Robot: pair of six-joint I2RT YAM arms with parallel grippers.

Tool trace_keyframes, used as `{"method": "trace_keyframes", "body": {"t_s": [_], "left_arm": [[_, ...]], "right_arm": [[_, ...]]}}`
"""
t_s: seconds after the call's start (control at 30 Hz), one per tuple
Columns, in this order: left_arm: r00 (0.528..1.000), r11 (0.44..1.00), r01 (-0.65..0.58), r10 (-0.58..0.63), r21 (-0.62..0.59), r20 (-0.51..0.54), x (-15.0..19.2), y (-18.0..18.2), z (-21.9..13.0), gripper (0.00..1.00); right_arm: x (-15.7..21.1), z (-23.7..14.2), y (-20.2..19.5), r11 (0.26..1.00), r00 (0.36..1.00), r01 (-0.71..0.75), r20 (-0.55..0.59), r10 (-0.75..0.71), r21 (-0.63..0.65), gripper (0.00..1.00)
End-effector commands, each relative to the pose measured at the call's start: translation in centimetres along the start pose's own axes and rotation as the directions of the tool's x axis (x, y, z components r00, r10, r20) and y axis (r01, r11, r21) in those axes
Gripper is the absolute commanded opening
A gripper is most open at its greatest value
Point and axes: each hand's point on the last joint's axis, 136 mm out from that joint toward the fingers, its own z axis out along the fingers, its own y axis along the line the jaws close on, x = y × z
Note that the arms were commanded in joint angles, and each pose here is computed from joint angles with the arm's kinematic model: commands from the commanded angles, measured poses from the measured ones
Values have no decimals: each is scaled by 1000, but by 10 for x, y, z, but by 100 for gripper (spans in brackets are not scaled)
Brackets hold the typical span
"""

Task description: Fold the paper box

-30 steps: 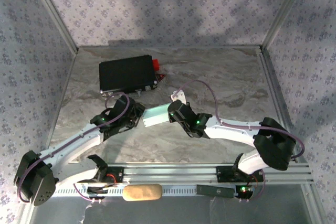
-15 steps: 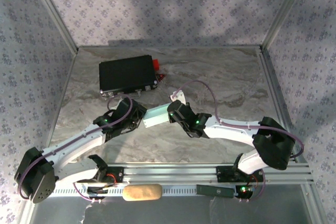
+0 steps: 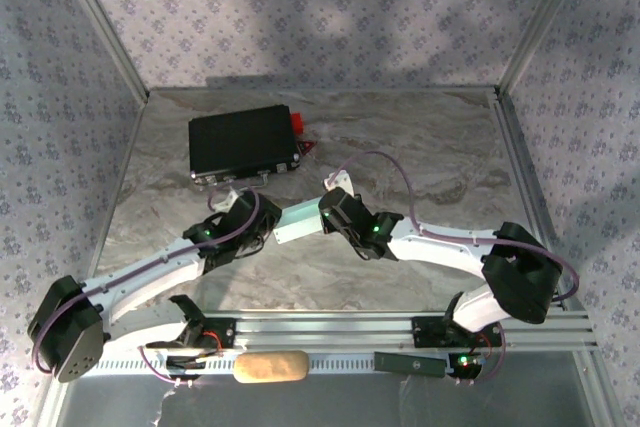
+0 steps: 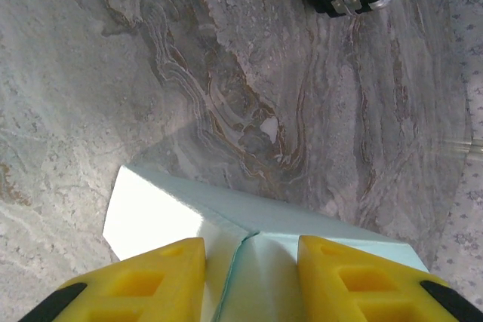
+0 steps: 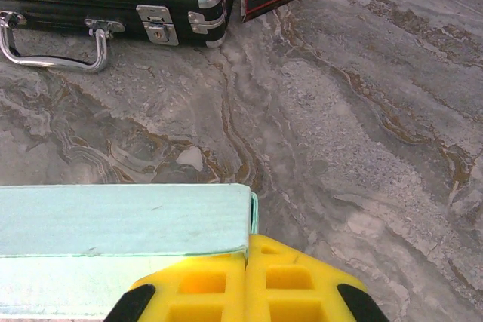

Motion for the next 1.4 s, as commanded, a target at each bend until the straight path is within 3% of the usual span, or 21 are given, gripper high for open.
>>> {"method": "trace_keyframes", "body": {"t_s": [0.0,0.23,0.97,1.1,1.23,1.37], "left_arm": [[995,989,-96,96,-117,-8,8,37,8,36],[988,978,-145,151,-149,28,4,42,6,37],[982,971,-164,177,-173,64,1,40,2,37],[981,970,-165,180,-176,67,0,41,0,37],[982,971,-164,178,-172,70,0,40,0,37],[981,971,-165,179,-173,70,0,40,0,37]], "right_arm": [[5,2,4,1000,999,-6,-44,5,-18,0],[0,-2,4,999,998,-34,-56,32,-28,1],[-17,-31,6,930,941,-333,-110,319,-155,46],[-16,-42,-10,855,860,-507,-115,496,-106,56],[-18,-51,-20,704,711,-703,-149,687,-104,66],[-19,-47,-9,561,580,-814,-248,776,-149,73]]}}
